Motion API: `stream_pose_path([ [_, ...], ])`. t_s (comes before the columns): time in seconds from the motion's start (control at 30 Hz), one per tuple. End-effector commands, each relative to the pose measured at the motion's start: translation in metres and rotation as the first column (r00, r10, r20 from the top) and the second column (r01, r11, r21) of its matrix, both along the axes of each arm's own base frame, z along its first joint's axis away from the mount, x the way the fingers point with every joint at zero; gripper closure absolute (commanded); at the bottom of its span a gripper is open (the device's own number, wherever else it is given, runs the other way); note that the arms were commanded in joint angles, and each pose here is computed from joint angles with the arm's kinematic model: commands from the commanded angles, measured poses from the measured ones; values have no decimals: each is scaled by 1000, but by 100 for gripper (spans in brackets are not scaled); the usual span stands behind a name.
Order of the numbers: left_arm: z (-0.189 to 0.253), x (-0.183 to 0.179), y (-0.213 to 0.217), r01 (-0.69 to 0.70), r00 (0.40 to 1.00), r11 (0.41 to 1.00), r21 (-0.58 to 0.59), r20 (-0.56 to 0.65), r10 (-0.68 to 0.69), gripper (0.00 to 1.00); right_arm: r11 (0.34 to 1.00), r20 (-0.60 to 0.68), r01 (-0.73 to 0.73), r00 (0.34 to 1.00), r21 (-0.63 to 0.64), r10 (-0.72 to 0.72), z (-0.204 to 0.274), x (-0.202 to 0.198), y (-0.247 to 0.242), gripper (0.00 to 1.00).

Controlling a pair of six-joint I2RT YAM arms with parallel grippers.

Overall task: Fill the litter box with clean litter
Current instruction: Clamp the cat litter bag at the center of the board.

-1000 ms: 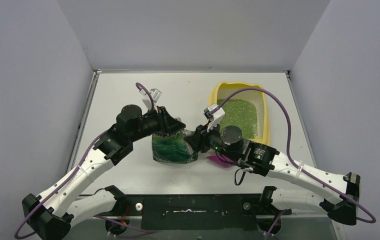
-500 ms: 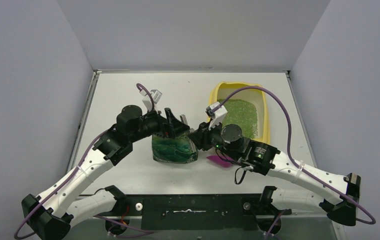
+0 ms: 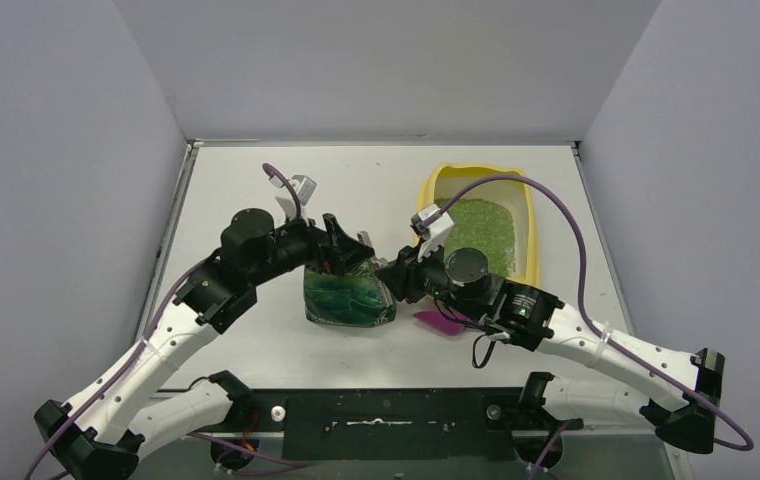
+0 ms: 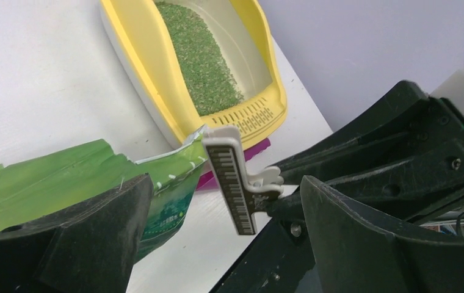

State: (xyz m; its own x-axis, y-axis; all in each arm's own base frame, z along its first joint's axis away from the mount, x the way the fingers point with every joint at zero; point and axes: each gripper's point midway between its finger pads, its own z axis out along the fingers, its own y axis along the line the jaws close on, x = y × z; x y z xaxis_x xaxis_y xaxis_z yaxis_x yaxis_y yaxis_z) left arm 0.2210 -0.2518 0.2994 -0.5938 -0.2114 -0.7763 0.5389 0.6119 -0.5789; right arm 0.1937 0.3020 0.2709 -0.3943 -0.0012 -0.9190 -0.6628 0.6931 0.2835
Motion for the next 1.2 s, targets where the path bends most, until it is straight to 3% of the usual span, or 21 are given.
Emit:
stream_pose_path([
  [0.0, 27, 7, -18, 28, 999, 989, -144, 21, -25, 10, 992, 83, -62, 995, 110, 53, 45, -3, 11, 100],
  [0.1, 27, 11, -25, 31, 1000, 983, -181, 9, -30, 12, 991, 80, -74, 995, 110, 65, 43, -3, 15, 100],
  [0.17, 23, 14, -27, 26, 1000, 983, -180, -1, -27, 19, 988, 78, -88, 994, 127, 78, 45, -5, 18, 100],
  [0.33, 19, 14, -29, 33, 999, 986, -164, -20, -36, 61, 979, 95, -101, 992, 178, 85, 52, -7, 20, 98],
  [0.4, 17, 14, -29, 29, 999, 987, -160, -23, -33, 85, 980, 91, -97, 992, 172, 82, 50, -6, 20, 97],
  [0.5, 18, 14, -28, 27, 999, 988, -154, -24, -31, 94, 985, 76, -99, 993, 144, 89, 44, -5, 22, 94],
  [0.67, 15, 14, -24, 9, 999, 991, -130, -31, -13, 100, 992, 58, -83, 995, 97, 78, 37, -2, 24, 80],
  [0.77, 13, 16, -20, -19, 999, 993, -118, -40, 14, 100, 996, 52, -54, 997, 72, 50, 34, 1, 21, 54],
  [0.83, 12, 16, -17, -33, 999, 993, -110, -41, 29, 100, 998, 60, -32, 998, 59, 29, 33, 3, 19, 44],
  [0.97, 13, 16, -13, -53, 998, 993, -103, -44, 48, 100, 999, 73, -28, 997, 28, 26, 31, 1, 19, 37],
  [1.17, 14, 16, -13, -54, 998, 993, -106, -46, 49, 100, 999, 95, -35, 995, -10, 36, 31, -4, 27, 38],
])
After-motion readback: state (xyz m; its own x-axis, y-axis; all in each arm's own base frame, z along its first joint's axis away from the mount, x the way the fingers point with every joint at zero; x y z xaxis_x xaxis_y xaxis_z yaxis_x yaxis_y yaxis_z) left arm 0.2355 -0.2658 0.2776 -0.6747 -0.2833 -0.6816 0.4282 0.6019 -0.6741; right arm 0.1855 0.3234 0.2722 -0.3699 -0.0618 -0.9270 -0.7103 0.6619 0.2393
